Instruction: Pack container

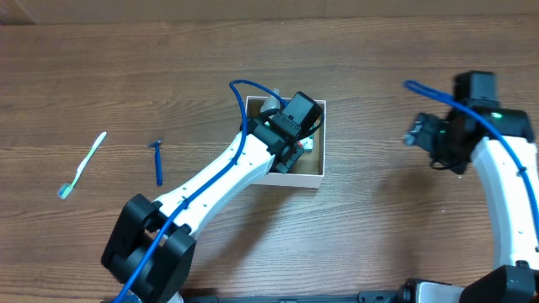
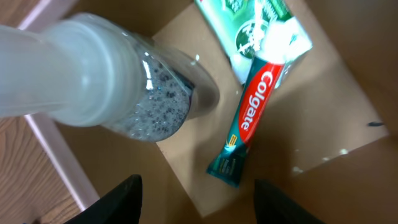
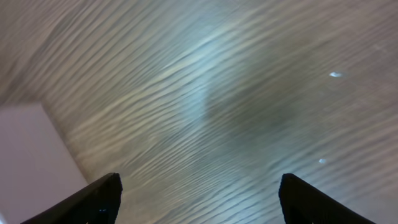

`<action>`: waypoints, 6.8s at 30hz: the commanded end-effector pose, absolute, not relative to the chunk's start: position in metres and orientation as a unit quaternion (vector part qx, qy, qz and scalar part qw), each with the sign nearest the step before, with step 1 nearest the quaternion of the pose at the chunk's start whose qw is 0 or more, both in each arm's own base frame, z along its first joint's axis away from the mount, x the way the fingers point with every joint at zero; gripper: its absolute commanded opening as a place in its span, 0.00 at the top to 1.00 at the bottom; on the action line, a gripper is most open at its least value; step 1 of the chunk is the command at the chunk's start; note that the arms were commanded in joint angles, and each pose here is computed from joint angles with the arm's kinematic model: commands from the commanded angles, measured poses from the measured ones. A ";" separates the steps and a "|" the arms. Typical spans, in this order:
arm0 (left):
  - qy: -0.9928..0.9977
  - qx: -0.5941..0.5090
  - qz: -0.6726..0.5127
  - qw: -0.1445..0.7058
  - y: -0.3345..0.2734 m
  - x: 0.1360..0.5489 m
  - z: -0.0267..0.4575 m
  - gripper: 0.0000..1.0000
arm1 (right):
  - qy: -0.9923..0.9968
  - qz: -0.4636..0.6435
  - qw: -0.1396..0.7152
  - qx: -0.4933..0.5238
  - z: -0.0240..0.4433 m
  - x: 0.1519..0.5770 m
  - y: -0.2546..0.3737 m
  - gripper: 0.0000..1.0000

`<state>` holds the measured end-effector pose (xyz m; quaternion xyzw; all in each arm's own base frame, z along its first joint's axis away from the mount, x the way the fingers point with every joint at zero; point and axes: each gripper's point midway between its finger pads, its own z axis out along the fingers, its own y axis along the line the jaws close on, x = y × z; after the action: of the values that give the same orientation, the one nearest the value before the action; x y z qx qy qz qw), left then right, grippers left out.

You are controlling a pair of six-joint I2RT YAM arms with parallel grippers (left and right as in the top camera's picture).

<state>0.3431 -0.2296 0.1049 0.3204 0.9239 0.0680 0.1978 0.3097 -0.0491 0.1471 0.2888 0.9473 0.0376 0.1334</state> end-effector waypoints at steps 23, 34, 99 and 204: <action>0.975 -0.220 0.021 0.023 0.043 0.358 0.058 0.00 | 0.946 0.067 0.143 0.283 0.152 0.308 -0.064 0.00; 0.978 -0.189 0.008 -0.082 0.034 0.345 -0.028 0.01 | 0.946 0.067 0.144 0.283 0.152 0.309 -0.064 0.00; 0.982 -0.179 0.063 0.016 0.227 0.352 0.004 0.03 | 0.946 0.069 0.144 0.281 0.151 0.310 -0.063 0.00; 0.894 0.001 -0.039 0.446 -0.013 0.147 0.224 0.00 | 0.869 0.061 0.479 0.109 0.240 0.185 0.005 0.00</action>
<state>0.1517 -0.0116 0.2377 -0.0064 0.8828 -0.0385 0.4681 0.1867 0.0076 0.2418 0.1028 0.8684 0.0670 0.4804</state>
